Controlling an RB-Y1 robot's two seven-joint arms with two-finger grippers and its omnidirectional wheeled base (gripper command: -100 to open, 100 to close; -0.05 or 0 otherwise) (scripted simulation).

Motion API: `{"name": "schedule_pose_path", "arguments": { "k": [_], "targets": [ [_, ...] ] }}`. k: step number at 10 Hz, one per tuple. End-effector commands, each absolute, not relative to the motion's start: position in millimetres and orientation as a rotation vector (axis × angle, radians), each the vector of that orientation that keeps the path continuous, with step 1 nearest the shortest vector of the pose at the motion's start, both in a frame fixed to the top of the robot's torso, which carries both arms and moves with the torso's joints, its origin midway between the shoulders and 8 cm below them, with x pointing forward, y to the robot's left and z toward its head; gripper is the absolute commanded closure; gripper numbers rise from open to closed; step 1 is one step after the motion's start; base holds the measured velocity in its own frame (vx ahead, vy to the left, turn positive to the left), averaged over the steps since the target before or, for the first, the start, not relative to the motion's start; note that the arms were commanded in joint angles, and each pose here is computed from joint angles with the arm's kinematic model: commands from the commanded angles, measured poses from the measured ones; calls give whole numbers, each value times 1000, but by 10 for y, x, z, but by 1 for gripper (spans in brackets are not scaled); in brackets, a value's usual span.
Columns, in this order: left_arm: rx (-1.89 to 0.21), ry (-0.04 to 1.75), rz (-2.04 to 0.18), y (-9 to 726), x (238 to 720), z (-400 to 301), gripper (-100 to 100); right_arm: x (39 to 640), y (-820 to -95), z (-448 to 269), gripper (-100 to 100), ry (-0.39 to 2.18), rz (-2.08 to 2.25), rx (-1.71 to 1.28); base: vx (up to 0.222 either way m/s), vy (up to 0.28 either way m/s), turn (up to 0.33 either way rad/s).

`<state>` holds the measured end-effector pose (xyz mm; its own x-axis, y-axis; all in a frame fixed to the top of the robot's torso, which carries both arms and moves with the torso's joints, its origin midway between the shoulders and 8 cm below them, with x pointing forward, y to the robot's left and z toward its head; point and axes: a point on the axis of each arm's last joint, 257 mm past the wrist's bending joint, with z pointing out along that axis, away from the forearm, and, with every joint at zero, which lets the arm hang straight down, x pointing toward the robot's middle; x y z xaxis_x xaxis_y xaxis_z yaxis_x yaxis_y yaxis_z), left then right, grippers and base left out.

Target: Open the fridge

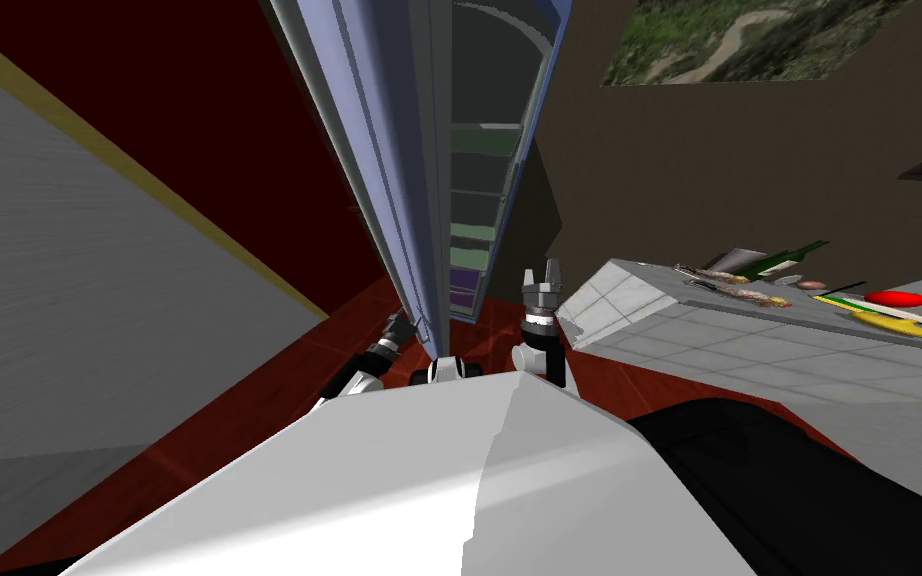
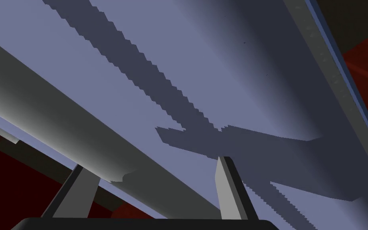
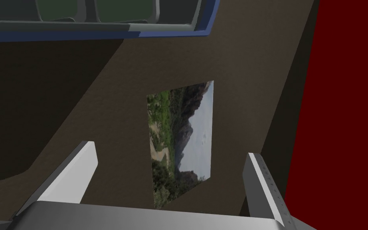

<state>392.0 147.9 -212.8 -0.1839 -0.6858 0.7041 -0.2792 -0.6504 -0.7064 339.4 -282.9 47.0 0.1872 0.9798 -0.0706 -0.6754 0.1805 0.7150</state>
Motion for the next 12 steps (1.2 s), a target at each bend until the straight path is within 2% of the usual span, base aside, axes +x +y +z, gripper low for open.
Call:
{"name": "schedule_pose_path", "arguments": {
  "k": [1,3,6,8,9,11,12],
  "targets": [
    [-1754,1127,-1918,1473,3954,-2073,100,3394,-2829,470,0,604,1274,617,-76,218,-91],
    [-1764,1136,-1920,1452,3950,-2104,100,3394,-2829,470,0,604,1274,617,-87,182,-89],
    [-1849,1051,-1903,1897,3921,-2340,100,3394,-2829,470,0,604,1275,617,-87,152,-339],
    [-1814,1093,-1884,1968,3901,-2336,100,3394,-2829,469,0,604,1274,617,-69,121,-143],
    [-1856,1023,-1888,2190,3895,-2407,100,3393,-2830,469,0,604,1274,617,-111,124,-326],
    [-1833,1069,-1866,2247,3878,-2415,100,3394,-2830,469,0,604,1274,617,-77,93,-155],
    [-1866,1008,-1869,2467,3868,-2452,100,3393,-2830,469,0,604,1274,617,-70,91,-335]
  ]
}}
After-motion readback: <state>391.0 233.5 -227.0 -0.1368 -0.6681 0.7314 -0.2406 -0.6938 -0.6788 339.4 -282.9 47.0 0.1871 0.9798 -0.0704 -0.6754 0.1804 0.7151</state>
